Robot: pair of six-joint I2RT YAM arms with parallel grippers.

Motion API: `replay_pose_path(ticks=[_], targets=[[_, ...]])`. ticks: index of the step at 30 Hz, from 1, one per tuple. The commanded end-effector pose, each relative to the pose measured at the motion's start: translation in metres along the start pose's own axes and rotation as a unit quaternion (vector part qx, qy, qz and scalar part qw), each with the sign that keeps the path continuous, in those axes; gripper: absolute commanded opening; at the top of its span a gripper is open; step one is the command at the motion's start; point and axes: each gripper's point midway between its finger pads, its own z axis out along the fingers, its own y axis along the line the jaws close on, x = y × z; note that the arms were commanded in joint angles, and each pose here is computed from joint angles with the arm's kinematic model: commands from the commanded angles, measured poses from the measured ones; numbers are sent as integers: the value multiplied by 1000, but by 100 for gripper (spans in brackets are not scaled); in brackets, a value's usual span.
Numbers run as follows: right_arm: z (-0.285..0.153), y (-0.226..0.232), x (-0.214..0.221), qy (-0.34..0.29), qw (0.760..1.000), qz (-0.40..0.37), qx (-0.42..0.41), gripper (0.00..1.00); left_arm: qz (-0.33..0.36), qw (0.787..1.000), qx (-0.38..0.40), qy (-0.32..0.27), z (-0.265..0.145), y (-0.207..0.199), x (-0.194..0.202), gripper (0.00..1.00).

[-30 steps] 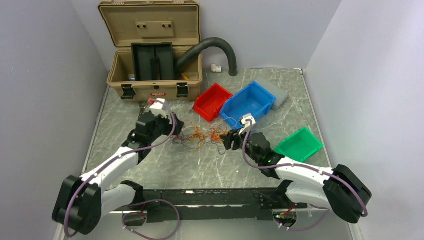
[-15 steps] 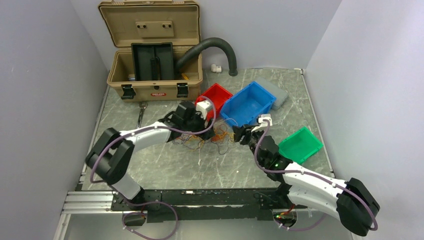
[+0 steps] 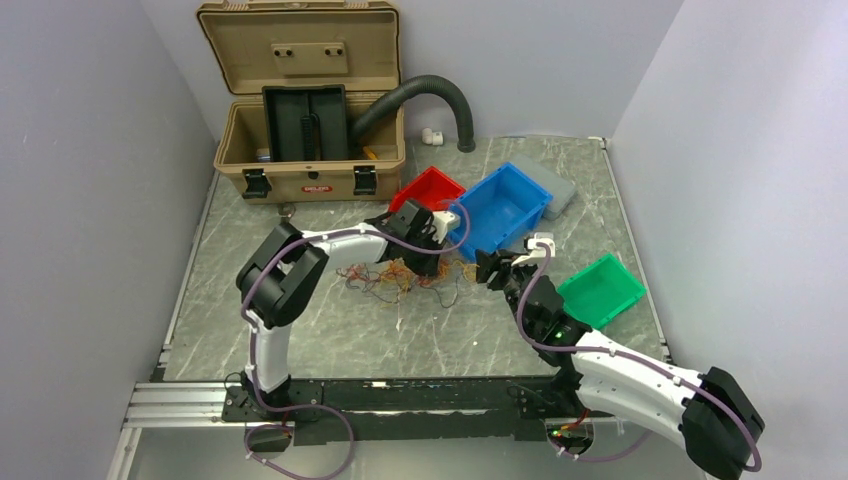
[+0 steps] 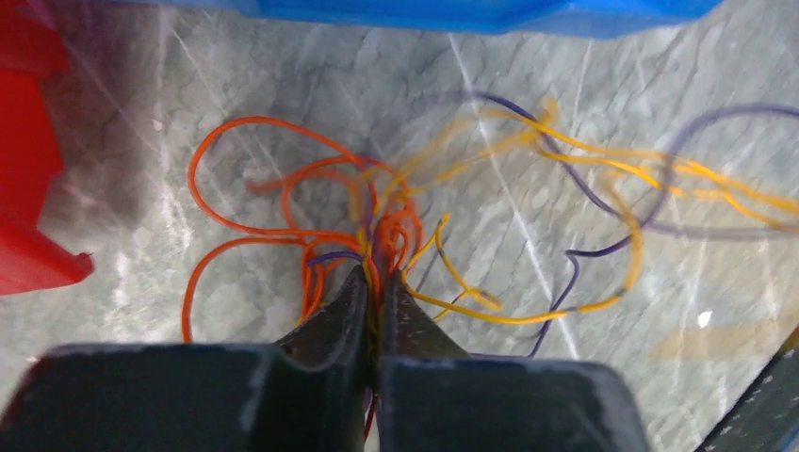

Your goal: Untangle the cables

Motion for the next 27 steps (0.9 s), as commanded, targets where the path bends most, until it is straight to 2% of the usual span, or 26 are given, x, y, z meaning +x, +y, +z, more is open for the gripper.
replay_pose_path(ticks=[1,7,11,15,18,20,23,27], targets=[[1,-6,-4,-10,1000,9,21,59,4,1000,1,8,-15,-5,0,0],[5,-30,2,13,993,25,116,51,-16,995,-4,-100,-73,7,-13,0],[5,-27,-8,39,989,34,141,47,-43,993,13,-105,-101,5,4,0],[4,2,-22,63,995,36,75,46,-67,991,39,-107,-113,-12,27,0],[2,31,-19,90,995,29,-8,54,-77,987,57,-129,-126,-24,30,0],[-6,67,-6,129,985,22,-112,60,-76,984,66,-148,-135,-30,25,0],[-22,105,13,162,957,20,-238,64,-56,976,102,-185,-148,-44,8,0],[-35,128,27,185,931,52,-310,65,-36,958,175,-223,-163,-68,-12,0]])
